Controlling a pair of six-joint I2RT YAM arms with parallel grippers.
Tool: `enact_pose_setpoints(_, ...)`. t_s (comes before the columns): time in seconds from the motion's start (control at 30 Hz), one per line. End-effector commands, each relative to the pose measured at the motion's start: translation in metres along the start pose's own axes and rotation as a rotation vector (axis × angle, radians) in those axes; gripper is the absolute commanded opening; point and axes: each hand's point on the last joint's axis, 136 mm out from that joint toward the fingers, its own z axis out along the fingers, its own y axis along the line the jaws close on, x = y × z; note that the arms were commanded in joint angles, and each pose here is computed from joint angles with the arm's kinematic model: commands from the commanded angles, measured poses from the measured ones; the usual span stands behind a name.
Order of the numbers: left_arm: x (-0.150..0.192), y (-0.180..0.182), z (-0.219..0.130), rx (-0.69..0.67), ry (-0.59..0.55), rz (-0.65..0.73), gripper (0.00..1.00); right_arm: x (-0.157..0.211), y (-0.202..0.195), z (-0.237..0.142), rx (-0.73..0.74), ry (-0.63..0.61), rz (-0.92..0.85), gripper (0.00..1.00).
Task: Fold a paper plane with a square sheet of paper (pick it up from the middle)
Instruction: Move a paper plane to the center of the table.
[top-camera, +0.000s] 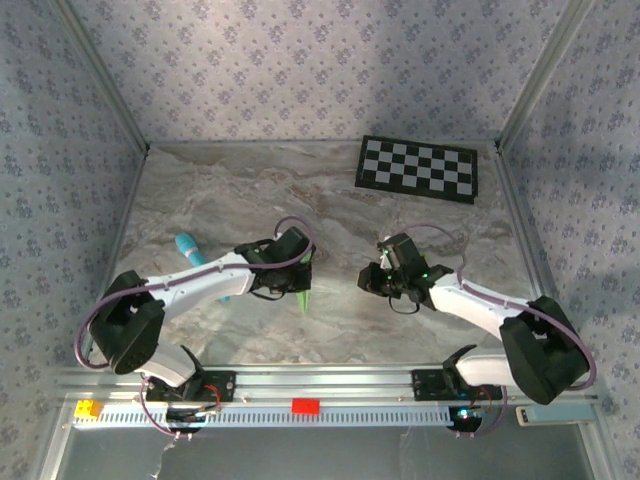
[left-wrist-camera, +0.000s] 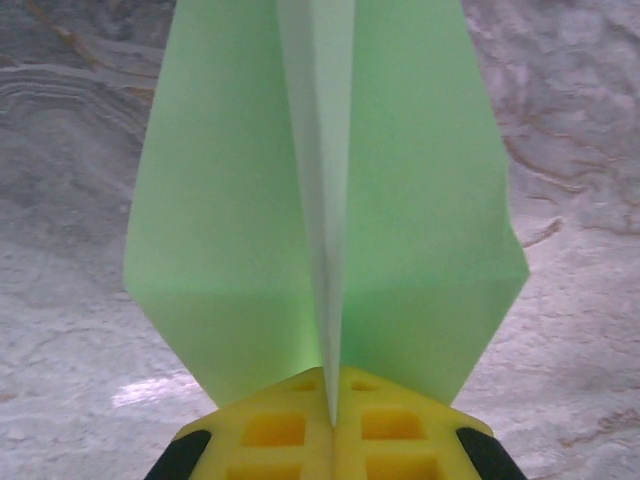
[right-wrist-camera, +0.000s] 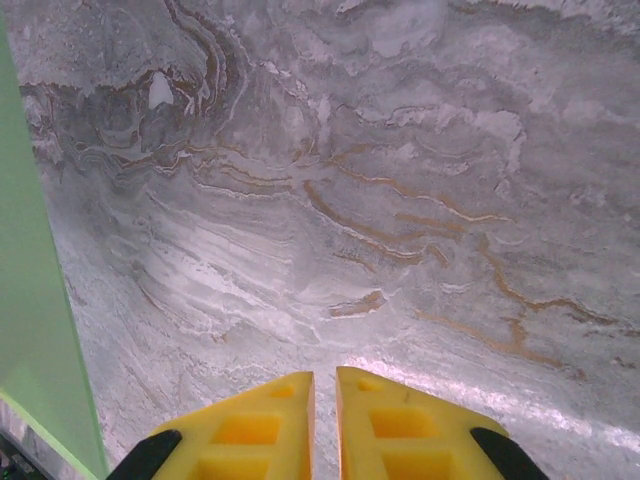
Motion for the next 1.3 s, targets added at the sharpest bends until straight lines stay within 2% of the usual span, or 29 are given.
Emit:
enact_pose_setpoints(0.0,0.003,0.016,0.003,-0.112,0.036,0.033,0.00,0.002,-0.009,-0.004,0.023,-0.016,0.024,0.15)
enact_pose_setpoints(0.37,0.009,0.009,0.025,-0.163,0.111,0.072,0.00,0.011,-0.016,-0.005,0.024,-0.009,0.042,0.16)
enact_pose_setpoints(0.93,0.018,0.013,0.039,-0.204,0.154,0.076,0.00,0.013,-0.015,-0.004,0.013,-0.006,0.050,0.17)
enact_pose_setpoints(1.27,0.019,0.010,0.041,-0.208,0.155,0.083,0.06,0.014,-0.015,-0.003,0.012,-0.006,0.049,0.17)
